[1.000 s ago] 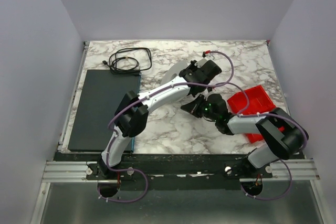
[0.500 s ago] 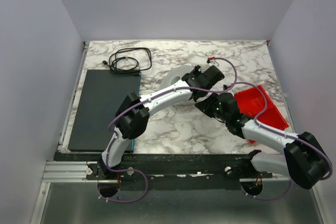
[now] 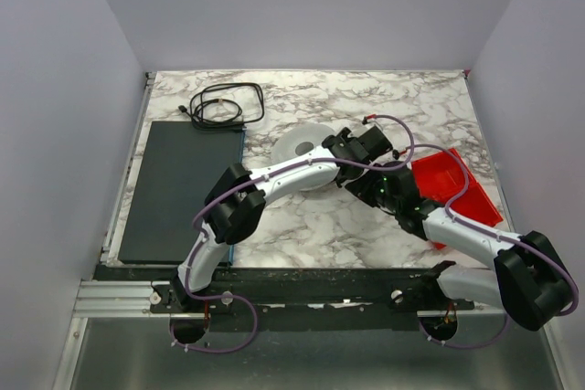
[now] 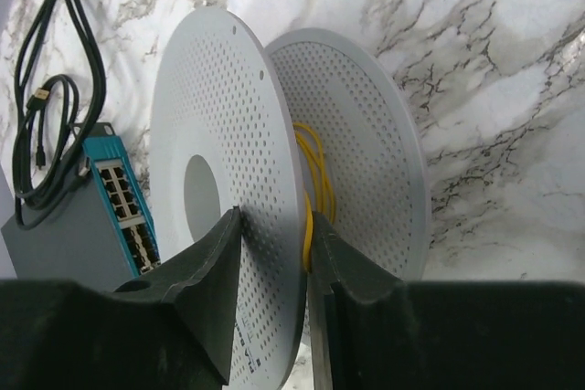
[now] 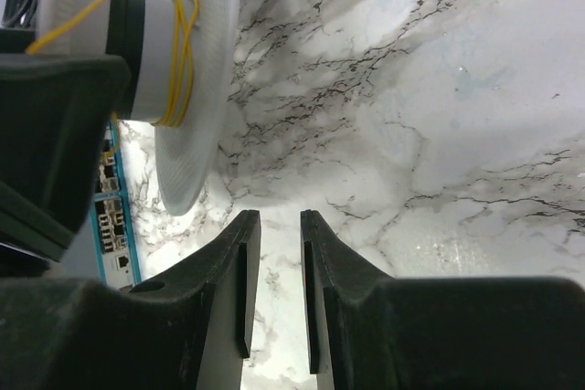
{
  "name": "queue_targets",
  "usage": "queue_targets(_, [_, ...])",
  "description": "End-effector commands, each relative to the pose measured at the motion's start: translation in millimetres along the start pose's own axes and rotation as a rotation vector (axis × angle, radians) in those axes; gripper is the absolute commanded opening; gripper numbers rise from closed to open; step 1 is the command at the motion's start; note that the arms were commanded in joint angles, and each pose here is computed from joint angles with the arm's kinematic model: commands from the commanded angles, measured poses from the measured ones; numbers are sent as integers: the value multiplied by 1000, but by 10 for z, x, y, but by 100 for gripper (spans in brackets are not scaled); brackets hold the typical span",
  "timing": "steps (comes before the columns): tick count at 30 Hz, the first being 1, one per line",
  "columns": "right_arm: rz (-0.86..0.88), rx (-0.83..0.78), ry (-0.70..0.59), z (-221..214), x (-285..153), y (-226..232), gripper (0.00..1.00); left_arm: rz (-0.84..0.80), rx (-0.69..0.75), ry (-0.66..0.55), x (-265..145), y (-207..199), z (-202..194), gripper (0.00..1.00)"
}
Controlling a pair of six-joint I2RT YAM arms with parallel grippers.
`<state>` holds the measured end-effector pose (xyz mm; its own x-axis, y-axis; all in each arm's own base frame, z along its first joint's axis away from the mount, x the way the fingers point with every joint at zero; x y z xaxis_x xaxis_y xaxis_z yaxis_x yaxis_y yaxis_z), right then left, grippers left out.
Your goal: Wrap the cables
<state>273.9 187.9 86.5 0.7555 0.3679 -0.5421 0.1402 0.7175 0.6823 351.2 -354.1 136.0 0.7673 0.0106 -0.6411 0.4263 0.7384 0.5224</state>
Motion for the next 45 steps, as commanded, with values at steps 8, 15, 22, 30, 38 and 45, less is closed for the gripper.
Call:
queue_targets(8, [-60,-11,-19,11,-18,-187,31,-244,-43,255,186,-677,-725,33])
queue_targets(15, [-77,-30,-14,5,-5,-221,32,-296,-60,282,185,-800,-791,35])
queue_targets(22, [-100,-53,-8,9,12,-257,33,-312,-47,331,226,-889,-894,41])
queue_targets(30, [-106,-77,-5,25,34,-249,34,-291,-49,329,220,-844,-895,55])
queue_targets(38, [-117,-96,-5,47,52,-246,34,-266,-39,320,201,-770,-846,68])
queue_targets(45, [-101,-109,-20,125,5,-154,34,-244,-52,272,99,-622,-694,79])
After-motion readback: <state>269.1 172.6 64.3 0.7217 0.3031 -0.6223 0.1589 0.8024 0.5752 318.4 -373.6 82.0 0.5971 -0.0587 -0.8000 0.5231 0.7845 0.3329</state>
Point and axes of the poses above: each gripper's point midway between its finger pads, its own x axis out along the fingers, its own y axis along the line the jaws close on, z = x × y, the point moved 1 cm from there along -x, back along the fingers, and after that the axes turned 2 degrees about x, right-handed, at the moved point
